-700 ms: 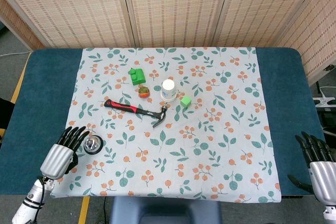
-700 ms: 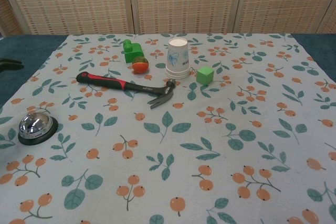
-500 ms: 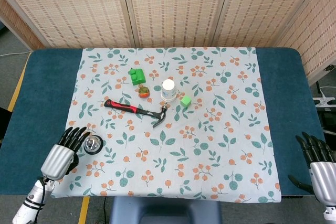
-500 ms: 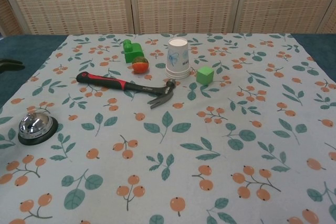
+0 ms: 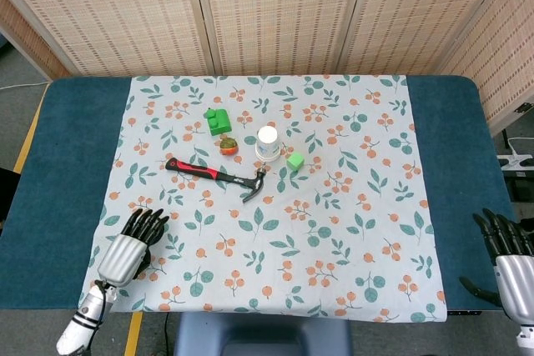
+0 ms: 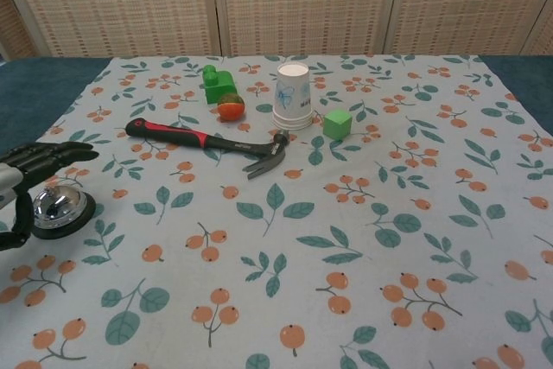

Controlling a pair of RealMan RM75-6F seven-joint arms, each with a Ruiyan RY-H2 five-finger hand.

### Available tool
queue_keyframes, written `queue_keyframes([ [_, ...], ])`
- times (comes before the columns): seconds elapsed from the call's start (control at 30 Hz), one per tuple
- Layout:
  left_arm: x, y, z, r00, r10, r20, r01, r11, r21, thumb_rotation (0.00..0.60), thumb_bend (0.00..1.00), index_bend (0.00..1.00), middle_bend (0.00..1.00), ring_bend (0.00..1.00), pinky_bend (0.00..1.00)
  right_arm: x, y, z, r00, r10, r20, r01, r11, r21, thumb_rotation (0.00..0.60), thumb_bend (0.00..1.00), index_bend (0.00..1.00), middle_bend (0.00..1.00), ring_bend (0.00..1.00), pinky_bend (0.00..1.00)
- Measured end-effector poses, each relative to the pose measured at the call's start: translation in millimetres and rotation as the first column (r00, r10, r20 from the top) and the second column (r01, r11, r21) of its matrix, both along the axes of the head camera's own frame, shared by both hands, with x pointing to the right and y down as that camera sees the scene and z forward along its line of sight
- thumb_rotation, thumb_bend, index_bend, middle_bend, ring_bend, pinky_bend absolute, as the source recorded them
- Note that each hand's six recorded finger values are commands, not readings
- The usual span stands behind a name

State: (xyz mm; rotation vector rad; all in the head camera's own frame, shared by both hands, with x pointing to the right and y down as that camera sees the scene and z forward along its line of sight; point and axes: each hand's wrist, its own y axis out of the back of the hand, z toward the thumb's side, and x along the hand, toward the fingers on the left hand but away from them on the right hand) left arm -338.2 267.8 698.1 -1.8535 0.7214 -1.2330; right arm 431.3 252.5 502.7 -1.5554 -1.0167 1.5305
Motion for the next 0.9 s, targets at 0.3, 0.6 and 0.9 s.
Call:
queue_keyframes([
  [0.3, -10, 8, 42, 0.997, -0.056, 0.046, 0.062, 0.991, -0.119, 0.6, 1.0, 0.0, 0.0, 0.0, 0.03, -1, 1, 1, 1.0, -0.006, -0.008, 0.006, 1.0, 0.006, 0.6, 0.02, 0.0, 0.0, 0.0, 0.08],
  [0.6, -10, 6, 34, 0.998, -0.065, 0.022, 0.067, 0.994, -0.089, 0.6, 1.0, 0.0, 0.0, 0.0, 0.03, -1, 0, 3, 1.0, -0.002, -0.01, 0.002, 1.0, -0.005, 0.6, 0.02, 0.0, 0.0, 0.0, 0.08],
  [0.9, -14, -20, -13, 0.997, -0.062, -0.052, 0.063, 0.998, 0.01, 0.6, 1.0, 0.0, 0.0, 0.0, 0.07, -1, -1, 6, 1.0, -0.003, -0.01, 0.003, 1.0, -0.017, 0.6, 0.02, 0.0, 0.0, 0.0, 0.08],
])
